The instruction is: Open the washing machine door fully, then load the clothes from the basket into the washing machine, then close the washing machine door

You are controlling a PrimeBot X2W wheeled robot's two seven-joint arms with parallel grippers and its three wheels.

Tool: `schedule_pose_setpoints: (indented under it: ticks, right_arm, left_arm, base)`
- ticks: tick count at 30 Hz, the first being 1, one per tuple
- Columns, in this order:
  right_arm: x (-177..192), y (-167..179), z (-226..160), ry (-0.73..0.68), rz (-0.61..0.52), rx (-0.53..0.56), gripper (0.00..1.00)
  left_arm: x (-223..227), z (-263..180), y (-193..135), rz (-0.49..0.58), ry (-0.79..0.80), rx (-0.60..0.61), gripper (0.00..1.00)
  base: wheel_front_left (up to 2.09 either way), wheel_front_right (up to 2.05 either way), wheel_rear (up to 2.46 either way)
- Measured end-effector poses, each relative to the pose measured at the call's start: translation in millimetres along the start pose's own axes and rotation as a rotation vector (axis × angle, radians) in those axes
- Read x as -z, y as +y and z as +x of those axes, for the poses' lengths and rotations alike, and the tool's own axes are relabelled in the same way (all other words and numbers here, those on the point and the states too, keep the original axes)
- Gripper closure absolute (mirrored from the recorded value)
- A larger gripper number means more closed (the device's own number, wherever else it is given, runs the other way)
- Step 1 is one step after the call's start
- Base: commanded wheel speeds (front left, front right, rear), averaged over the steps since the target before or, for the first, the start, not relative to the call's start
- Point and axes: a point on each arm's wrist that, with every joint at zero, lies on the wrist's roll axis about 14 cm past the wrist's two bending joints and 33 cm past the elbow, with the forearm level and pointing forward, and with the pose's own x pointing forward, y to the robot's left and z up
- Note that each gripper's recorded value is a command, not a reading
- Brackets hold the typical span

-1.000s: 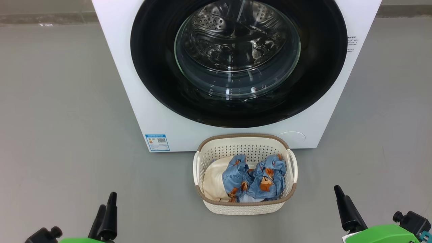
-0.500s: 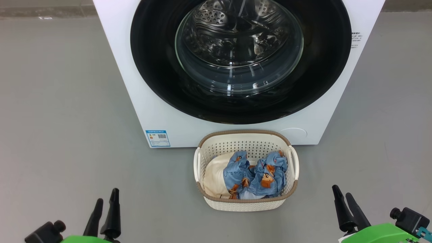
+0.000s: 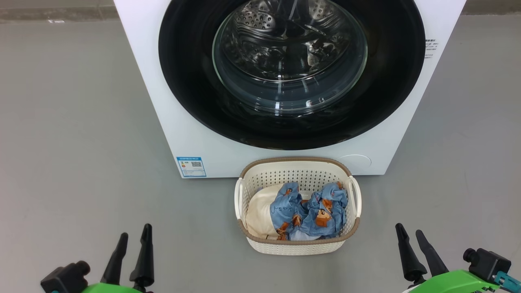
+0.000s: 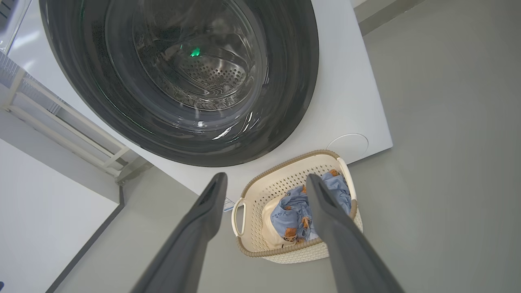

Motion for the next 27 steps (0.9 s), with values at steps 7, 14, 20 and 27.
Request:
schedule_pose_setpoints:
  ticks: [7,14,20,27]
  right_arm:
    - [-1,5,0,-0.008,-0.073,-0.022,0.0]
    - [-1,8,1,-0.015,-0.144,-0.04,0.0]
    - [-3,9,1,-0.027,-0.204,-0.052,0.0]
    - [-5,9,-2,-0.04,-0.272,-0.06,0.0]
  left_arm:
    - [-2,-1,-4,0.076,-0.008,0.023,0.0]
    - [-1,-3,-6,0.141,-0.009,0.036,0.0]
    - [-2,-3,-9,0.2,-0.019,0.056,0.0]
    - [-3,-4,-15,0.269,-0.033,0.082,0.0]
  base:
    - [0.0,0.0,0.0]
    - [0.0,0.0,0.0]
    - [0.0,0.0,0.0]
    - [0.0,0.0,0.0]
